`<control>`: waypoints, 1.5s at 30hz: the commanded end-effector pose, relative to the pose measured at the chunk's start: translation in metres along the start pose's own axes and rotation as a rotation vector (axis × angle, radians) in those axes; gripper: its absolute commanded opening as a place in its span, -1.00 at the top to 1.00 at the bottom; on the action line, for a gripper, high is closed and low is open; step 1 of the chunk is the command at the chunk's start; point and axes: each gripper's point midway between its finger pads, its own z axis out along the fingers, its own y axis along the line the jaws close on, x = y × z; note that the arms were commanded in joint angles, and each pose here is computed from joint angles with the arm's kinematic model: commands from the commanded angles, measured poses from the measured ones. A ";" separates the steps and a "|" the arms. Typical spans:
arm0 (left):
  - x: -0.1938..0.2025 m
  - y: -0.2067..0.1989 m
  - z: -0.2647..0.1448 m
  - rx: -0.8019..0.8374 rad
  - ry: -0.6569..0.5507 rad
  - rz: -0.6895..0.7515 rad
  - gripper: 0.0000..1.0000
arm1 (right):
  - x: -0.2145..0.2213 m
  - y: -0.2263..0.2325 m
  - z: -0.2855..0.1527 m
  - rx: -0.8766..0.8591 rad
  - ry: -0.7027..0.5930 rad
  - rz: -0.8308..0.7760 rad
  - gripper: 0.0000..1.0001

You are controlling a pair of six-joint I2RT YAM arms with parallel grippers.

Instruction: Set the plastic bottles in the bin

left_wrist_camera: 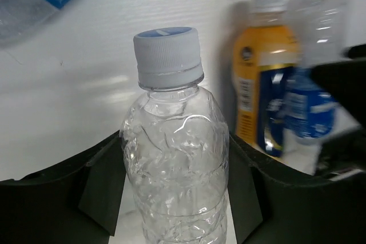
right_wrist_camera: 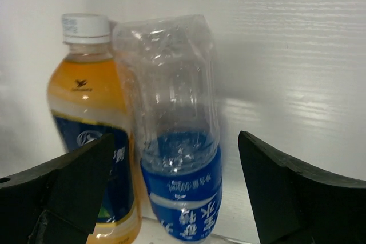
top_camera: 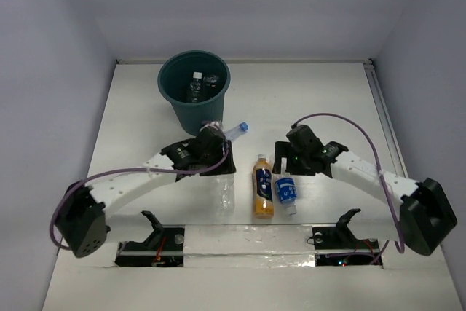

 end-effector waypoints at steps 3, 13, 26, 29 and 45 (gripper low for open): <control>-0.096 -0.062 -0.108 0.170 -0.306 -0.026 0.34 | -0.028 0.003 0.018 0.028 -0.047 -0.041 -0.87; -0.323 -0.066 -0.238 0.056 -0.875 -0.086 0.31 | -0.042 -0.009 0.038 0.082 -0.043 -0.052 -0.20; -0.427 0.011 -0.193 -0.296 -1.045 -0.135 0.11 | -0.126 0.043 -0.106 -0.166 -0.407 -0.026 0.22; -0.425 0.014 -0.189 -0.315 -1.030 -0.119 -0.56 | -0.164 0.080 -0.156 -0.313 -0.518 -0.004 0.20; -0.243 0.007 -0.207 0.064 -0.784 -0.085 0.09 | -0.355 0.242 -0.222 -0.785 -0.800 0.233 0.17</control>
